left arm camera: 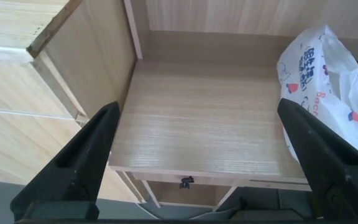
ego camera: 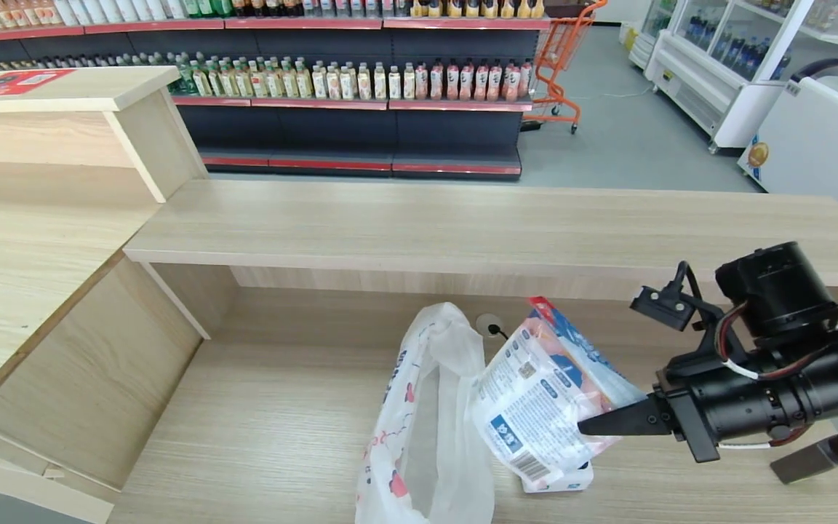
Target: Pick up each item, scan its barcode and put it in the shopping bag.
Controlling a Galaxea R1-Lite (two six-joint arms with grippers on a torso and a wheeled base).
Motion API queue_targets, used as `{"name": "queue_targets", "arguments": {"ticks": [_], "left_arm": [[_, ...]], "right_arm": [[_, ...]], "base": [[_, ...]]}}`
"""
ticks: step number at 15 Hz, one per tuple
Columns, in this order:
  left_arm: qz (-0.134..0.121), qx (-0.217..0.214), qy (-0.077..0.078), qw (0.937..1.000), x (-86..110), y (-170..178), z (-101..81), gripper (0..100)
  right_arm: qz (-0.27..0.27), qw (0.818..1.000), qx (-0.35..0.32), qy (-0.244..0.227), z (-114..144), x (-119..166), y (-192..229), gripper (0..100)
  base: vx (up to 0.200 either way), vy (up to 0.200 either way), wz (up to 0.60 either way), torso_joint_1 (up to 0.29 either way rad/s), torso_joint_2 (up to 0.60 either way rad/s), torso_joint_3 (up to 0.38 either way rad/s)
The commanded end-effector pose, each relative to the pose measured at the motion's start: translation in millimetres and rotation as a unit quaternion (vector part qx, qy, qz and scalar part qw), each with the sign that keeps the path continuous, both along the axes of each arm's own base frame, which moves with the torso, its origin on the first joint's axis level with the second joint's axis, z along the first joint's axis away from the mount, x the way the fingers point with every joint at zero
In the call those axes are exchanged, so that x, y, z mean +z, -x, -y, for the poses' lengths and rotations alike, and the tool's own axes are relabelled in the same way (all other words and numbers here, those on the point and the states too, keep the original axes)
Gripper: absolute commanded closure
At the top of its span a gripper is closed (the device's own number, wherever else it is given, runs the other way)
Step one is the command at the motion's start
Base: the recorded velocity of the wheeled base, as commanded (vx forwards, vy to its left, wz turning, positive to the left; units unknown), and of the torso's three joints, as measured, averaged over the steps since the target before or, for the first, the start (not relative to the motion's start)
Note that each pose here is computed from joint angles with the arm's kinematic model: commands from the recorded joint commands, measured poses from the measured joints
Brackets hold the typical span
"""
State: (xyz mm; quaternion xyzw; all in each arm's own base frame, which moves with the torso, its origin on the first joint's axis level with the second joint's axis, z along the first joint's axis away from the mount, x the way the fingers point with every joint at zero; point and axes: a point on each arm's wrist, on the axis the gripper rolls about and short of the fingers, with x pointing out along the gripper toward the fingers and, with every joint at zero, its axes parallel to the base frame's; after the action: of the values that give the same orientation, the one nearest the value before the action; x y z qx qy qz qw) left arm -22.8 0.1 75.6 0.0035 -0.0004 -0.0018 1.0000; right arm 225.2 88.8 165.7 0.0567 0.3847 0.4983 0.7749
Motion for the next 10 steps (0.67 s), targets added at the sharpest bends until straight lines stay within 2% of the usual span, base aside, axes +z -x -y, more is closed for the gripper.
{"name": "queue_targets", "arguments": {"ticks": [1, 4, 10], "left_arm": [[0.0, 0.0, 0.0, 1.0, 0.1, 0, 0.0, 0], [0.0, 0.0, 0.0, 1.0, 0.1, 0, 0.0, 0], [0.0, 0.0, 0.0, 1.0, 0.1, 0, 0.0, 0]], "right_arm": [[-0.028, 1.0, 0.007, 0.011, -7, -16, -8, 100], [-0.026, 0.999, 0.01, 0.033, -21, -31, -22, 100], [0.017, 0.996, 0.015, 0.088, -70, -67, -55, 100]], "base": [[0.0, 0.0, 0.0, 0.0, 0.0, 0.0], [0.0, 0.0, 0.0, 0.0, 0.0, 0.0], [0.0, 0.0, 0.0, 0.0, 0.0, 0.0]]}}
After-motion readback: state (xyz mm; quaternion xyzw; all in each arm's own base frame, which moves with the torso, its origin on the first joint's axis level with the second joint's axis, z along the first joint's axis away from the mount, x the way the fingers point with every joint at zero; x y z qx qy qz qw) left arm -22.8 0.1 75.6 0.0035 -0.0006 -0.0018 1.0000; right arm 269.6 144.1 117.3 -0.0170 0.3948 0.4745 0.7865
